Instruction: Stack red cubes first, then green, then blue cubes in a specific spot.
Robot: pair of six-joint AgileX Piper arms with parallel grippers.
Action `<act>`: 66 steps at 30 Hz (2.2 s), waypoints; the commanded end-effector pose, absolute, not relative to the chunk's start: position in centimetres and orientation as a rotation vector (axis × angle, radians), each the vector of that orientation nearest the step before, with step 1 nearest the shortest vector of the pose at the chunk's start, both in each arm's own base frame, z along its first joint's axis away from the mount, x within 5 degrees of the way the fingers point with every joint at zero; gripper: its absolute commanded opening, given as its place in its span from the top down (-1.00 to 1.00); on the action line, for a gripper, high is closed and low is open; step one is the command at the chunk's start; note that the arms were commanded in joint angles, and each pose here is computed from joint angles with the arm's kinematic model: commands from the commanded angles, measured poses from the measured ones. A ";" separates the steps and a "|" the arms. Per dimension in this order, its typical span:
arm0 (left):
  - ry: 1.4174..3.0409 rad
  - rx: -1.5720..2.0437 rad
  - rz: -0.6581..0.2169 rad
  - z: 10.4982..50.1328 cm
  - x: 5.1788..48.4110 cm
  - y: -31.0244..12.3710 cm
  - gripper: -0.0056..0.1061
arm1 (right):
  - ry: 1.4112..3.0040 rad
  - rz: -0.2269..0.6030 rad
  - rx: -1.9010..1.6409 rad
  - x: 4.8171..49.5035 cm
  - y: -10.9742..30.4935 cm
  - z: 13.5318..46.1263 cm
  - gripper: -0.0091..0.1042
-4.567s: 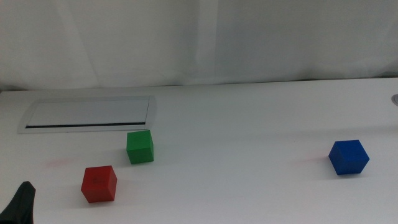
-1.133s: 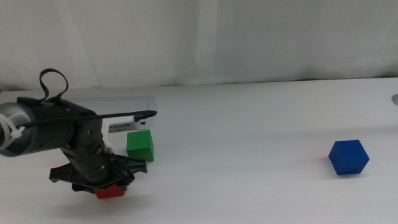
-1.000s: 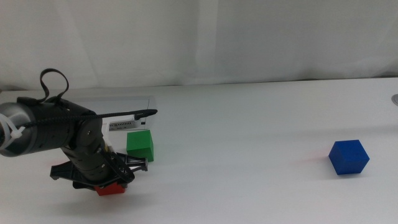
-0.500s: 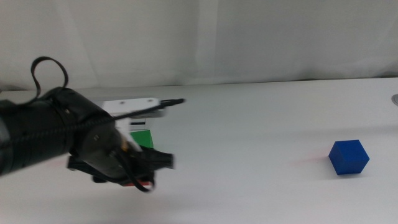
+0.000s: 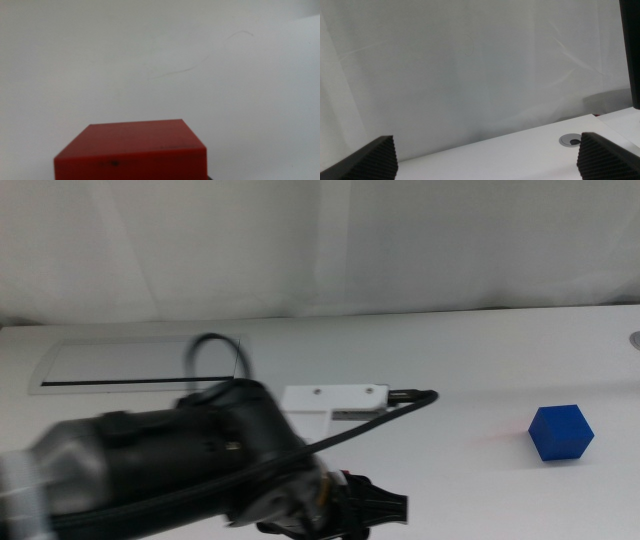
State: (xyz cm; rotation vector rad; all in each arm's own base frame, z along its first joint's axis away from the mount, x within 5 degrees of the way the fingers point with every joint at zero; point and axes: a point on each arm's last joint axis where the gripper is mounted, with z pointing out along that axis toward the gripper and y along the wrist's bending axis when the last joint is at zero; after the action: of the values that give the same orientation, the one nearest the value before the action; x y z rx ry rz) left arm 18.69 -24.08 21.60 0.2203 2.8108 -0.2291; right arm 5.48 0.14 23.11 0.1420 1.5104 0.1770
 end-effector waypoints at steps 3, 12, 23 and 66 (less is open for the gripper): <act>2.865 0.161 -0.166 20.6 19.3 -25.8 0.95 | 1.502 0.172 0.132 5.5 0.1 23.1 -0.88; 2.930 0.171 -0.053 18.9 20.2 -27.9 0.95 | 1.507 0.172 0.132 5.5 0.1 23.1 -0.88; 2.937 0.128 -0.034 17.1 20.4 -28.5 0.95 | 1.507 0.172 0.132 5.5 0.1 23.1 -0.88; 2.642 0.325 -0.012 25.5 21.1 -26.2 -0.76 | 1.502 0.172 0.132 5.5 0.1 23.1 -0.88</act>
State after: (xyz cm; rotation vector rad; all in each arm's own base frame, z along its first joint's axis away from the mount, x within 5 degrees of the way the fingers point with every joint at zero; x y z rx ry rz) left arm 21.48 -27.01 23.93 0.3097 2.6787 -0.0628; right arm 5.48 0.14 23.11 0.1444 1.5102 0.1795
